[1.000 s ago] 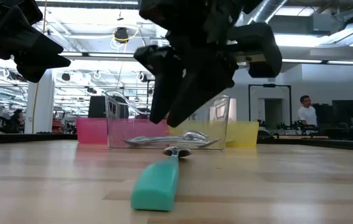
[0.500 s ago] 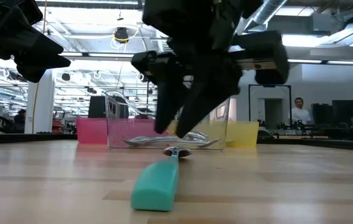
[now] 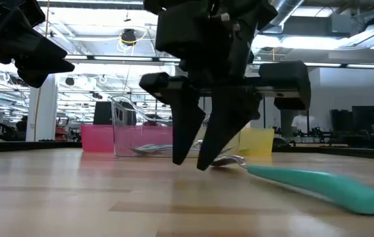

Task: Sort silverware by color (type)
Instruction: Put the light green spoon into the red bin

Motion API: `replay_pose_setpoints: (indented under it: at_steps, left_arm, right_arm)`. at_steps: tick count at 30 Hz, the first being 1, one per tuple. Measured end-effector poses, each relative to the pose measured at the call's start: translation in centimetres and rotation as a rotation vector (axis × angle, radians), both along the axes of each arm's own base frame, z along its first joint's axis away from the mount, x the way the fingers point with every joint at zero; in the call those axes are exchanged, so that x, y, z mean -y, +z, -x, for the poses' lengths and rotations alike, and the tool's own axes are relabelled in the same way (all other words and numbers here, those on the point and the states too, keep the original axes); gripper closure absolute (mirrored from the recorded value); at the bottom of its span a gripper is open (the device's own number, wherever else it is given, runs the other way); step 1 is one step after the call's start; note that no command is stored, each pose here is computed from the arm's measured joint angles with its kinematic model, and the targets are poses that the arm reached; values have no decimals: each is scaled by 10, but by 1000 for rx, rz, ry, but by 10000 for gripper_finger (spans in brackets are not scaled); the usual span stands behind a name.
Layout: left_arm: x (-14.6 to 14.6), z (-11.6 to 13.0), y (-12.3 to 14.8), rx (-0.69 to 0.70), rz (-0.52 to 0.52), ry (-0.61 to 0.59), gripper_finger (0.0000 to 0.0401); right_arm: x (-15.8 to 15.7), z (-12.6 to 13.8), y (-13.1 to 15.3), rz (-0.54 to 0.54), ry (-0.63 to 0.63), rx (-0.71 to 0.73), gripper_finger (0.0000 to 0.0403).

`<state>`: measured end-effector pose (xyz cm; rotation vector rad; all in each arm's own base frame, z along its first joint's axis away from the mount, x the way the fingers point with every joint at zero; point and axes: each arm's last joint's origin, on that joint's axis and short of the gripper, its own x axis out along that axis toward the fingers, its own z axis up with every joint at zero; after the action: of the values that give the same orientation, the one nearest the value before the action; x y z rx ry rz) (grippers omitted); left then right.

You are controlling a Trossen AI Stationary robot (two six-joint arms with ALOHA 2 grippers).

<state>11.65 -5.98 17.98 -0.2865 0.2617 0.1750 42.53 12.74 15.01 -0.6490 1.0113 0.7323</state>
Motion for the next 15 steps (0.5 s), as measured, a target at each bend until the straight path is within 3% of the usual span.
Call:
replay_pose_setpoints:
  at_steps: [7, 15]
  left_arm:
    - [0, 0, -1, -13, -9, 0, 246]
    - [-1, 1, -2, -23, -5, 4, 246]
  right_arm:
    - [-1, -4, 5, -49, -111, 0, 249]
    - [0, -13, 32, -91, -643, -12, 249]
